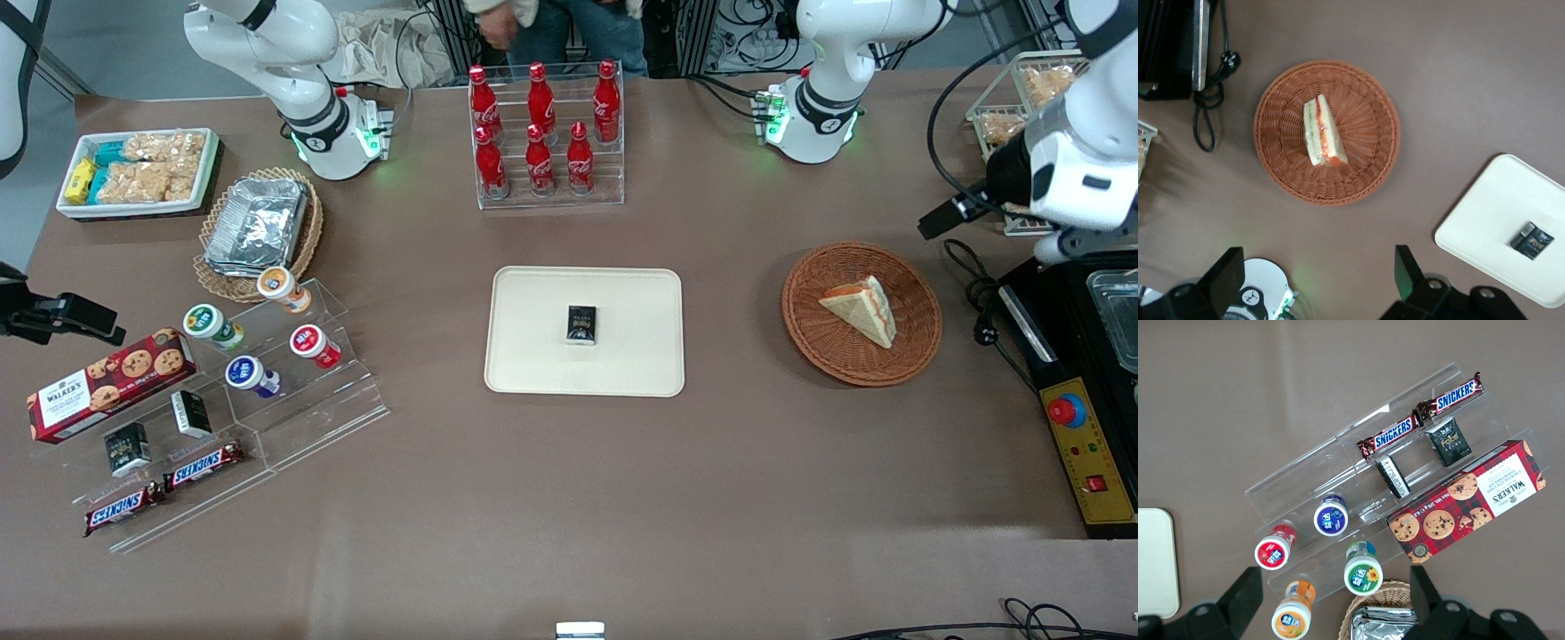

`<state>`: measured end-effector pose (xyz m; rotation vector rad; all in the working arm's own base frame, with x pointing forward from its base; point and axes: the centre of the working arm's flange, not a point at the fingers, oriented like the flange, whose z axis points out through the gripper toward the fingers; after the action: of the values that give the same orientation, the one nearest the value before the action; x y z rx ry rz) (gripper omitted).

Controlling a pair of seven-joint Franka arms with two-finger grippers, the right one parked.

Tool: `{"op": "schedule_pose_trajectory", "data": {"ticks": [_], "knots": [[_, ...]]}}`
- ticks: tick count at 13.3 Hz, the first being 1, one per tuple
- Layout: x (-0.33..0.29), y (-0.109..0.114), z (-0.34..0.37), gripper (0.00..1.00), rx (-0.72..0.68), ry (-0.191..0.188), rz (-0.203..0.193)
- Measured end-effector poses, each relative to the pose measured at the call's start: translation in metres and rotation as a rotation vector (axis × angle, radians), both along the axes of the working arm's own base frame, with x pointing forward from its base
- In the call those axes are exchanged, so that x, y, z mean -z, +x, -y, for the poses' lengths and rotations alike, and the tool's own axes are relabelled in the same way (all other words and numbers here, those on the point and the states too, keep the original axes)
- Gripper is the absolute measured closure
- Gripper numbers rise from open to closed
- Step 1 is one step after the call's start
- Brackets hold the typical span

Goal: Place sandwich from basket to tray
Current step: 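Move the open left gripper over the sandwich in the wicker basket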

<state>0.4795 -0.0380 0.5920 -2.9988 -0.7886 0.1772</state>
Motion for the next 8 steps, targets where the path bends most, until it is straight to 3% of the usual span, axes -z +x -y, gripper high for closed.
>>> {"op": "schedule_pose_trajectory", "data": {"ticks": [4, 8], "knots": [[0.035, -0.040, -0.006, 0.00, -0.123, 0.022, 0.033], [0.053, -0.043, -0.006, 0.00, -0.227, 0.033, 0.047]]}}
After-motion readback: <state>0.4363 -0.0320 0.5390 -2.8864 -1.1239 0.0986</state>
